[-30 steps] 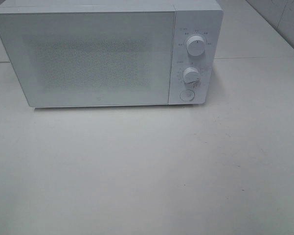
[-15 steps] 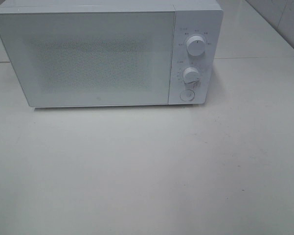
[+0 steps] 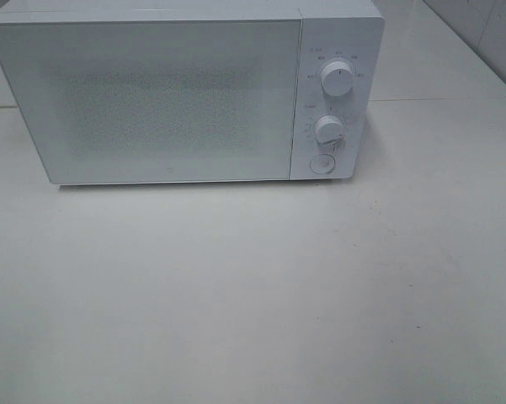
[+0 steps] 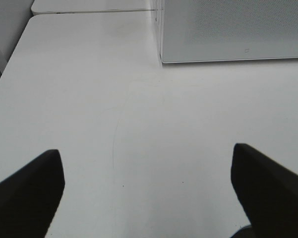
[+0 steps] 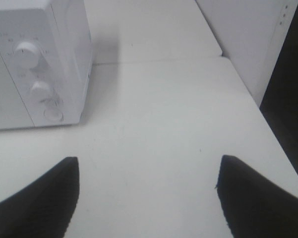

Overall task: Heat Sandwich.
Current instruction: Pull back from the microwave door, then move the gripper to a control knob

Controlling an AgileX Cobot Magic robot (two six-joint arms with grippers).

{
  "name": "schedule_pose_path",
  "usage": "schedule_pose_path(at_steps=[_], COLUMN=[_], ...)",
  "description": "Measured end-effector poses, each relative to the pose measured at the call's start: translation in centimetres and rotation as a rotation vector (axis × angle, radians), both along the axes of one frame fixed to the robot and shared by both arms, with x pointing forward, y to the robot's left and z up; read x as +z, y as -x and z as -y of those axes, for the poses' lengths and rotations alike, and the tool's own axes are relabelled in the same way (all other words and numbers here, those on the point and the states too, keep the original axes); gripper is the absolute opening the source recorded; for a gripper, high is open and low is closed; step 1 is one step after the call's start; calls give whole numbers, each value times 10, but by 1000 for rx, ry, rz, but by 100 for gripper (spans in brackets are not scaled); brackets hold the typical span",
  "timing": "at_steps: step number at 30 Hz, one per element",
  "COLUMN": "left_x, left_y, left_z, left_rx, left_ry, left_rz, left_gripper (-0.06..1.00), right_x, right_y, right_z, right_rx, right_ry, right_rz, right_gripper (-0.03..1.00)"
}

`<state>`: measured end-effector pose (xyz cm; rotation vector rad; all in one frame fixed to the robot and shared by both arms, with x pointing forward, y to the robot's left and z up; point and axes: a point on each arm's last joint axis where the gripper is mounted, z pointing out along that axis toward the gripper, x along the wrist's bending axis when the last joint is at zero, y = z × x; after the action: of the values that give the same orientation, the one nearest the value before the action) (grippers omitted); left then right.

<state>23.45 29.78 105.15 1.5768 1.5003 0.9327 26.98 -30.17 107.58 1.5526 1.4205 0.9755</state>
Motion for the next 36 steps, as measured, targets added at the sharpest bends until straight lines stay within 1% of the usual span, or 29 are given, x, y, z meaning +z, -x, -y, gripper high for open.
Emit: schedule_pose_path(at_steps=[1, 4, 6, 7, 11, 14, 15, 19, 20, 21, 25, 28, 29, 30, 34, 36], left_x=[0, 0, 0, 0, 0, 0, 0, 0, 0, 0, 0, 0, 0, 0, 0, 0], left_y=[0, 0, 0, 0, 0, 0, 0, 0, 0, 0, 0, 0, 0, 0, 0, 0], left_z=[0, 0, 0, 0, 0, 0, 0, 0, 0, 0, 0, 0, 0, 0, 0, 0], left_rx=[0, 0, 0, 0, 0, 0, 0, 0, 0, 0, 0, 0, 0, 0, 0, 0], left_ry=[0, 0, 0, 0, 0, 0, 0, 0, 0, 0, 0, 0, 0, 0, 0, 0], left_rz=[0, 1, 1, 1, 1, 1, 1, 1, 1, 1, 1, 1, 1, 1, 1, 1], left_gripper=[84, 84, 84, 84, 84, 84, 84, 84, 84, 84, 84, 84, 84, 84, 84, 84], right_x=[0, 7, 9, 9, 7, 5, 5, 3, -1, -1, -13, -19, -25, -25, -39, -42], right_y=[0, -7, -9, -16, -27, -46, -46, -75, -88, -88, -117, -129, -138, -138, -157, -160], right_z=[0, -1, -1, -3, -5, -11, -11, -20, -25, -25, -41, -49, -58, -58, -78, -81], right_rx=[0, 35, 52, 88, 129, 189, 189, 243, 264, 264, 338, 365, 394, 394, 453, 462], right_ry=[0, 18, 29, 54, 61, 65, 65, 67, 67, 67, 59, 50, 39, 39, 18, 8], right_rz=[0, 71, 84, 109, 135, 164, 164, 158, 139, 139, 116, 102, 99, 99, 106, 106], right_gripper=[75, 75, 75, 75, 75, 75, 75, 75, 75, 75, 75, 75, 75, 75, 75, 75])
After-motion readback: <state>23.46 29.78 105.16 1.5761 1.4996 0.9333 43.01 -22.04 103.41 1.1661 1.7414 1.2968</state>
